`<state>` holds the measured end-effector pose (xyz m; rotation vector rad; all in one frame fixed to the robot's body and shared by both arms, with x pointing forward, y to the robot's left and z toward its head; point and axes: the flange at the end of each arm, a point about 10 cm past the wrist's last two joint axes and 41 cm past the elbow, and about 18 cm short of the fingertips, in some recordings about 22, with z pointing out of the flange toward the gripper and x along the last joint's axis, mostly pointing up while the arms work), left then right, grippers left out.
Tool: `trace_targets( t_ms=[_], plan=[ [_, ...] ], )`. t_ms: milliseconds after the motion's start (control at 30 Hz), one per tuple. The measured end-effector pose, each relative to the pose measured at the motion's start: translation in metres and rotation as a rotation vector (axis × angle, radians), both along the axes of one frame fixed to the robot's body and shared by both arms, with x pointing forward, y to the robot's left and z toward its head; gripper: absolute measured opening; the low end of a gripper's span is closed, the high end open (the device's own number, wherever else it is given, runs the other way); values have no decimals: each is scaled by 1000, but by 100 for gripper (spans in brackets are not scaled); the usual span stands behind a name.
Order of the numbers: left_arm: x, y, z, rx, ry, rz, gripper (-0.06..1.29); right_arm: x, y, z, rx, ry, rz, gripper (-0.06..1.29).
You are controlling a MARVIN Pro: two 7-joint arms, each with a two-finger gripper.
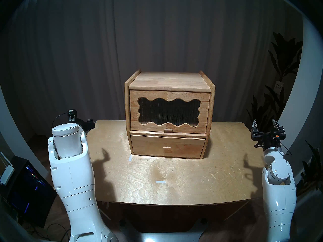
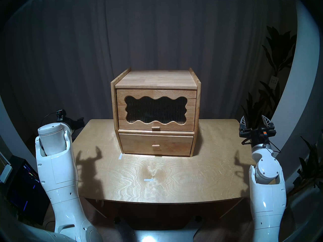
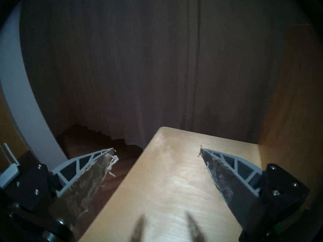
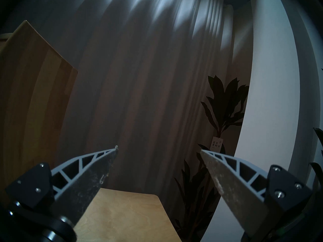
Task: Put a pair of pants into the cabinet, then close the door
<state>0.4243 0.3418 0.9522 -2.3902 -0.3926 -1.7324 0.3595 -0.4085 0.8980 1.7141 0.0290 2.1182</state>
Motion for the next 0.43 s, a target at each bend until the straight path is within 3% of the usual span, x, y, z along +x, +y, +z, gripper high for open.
trace_targets(
  t_ms=[333, 433],
  plan=[
    [17, -33, 37, -192, -218, -293, 126, 22, 69, -14, 23, 43, 249, 125],
    [17, -33, 38, -199, -229, -307, 126, 23, 72, -14, 22, 43, 260, 125]
  ],
)
